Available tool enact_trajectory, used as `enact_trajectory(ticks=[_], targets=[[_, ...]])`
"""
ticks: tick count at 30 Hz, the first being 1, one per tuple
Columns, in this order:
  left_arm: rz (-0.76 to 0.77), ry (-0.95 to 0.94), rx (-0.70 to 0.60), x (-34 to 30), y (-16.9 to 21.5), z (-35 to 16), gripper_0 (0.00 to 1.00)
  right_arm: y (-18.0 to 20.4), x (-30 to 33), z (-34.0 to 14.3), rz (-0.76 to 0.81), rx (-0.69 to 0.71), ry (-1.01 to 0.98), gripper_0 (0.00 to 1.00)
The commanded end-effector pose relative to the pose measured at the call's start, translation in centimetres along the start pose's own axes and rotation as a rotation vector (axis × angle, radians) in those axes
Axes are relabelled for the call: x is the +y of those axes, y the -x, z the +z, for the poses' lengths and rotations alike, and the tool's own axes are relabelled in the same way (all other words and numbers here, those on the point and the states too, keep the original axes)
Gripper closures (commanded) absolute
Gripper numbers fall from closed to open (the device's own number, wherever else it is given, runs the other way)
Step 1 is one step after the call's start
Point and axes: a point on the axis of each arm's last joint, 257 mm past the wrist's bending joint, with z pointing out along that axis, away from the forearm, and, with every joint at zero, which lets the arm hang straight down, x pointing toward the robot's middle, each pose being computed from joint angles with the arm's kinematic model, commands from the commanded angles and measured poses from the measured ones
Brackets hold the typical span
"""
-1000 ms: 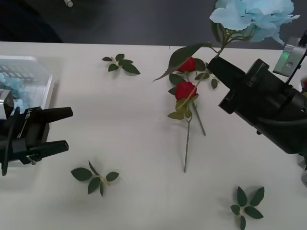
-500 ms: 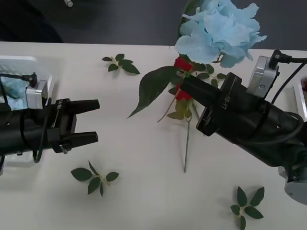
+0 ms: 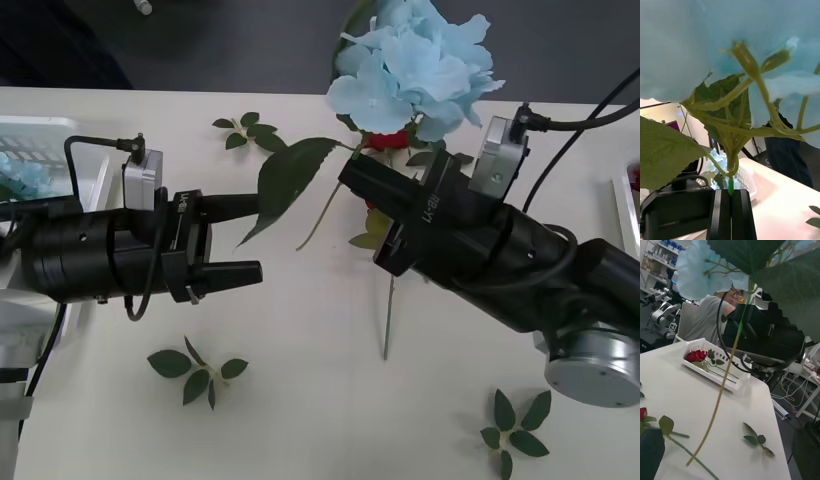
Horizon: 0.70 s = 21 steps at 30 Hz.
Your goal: Put the red flowers into the right box and the blue flowers into the left box
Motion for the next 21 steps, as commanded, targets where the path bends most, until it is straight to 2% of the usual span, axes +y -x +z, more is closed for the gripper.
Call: enact_trajectory(ticks=[1,10,21], targets=[[0.103,-0.018,0.004,-0.5,1.3,1.8,0.00,0.0,-0.1,1.7,-0.013,-0.022,0.017,1.00],[0.125,-0.011,0.019,-0.2,1.1,5.0,0.00,-2.4,-1.0,3.4,0.018,0.096,0.015,1.00],[0.135,0.020,0.037,0.6,0.6,7.0,0.00,-1.8,-0.8,3.9,0.046,0.089,0.023,1.00]])
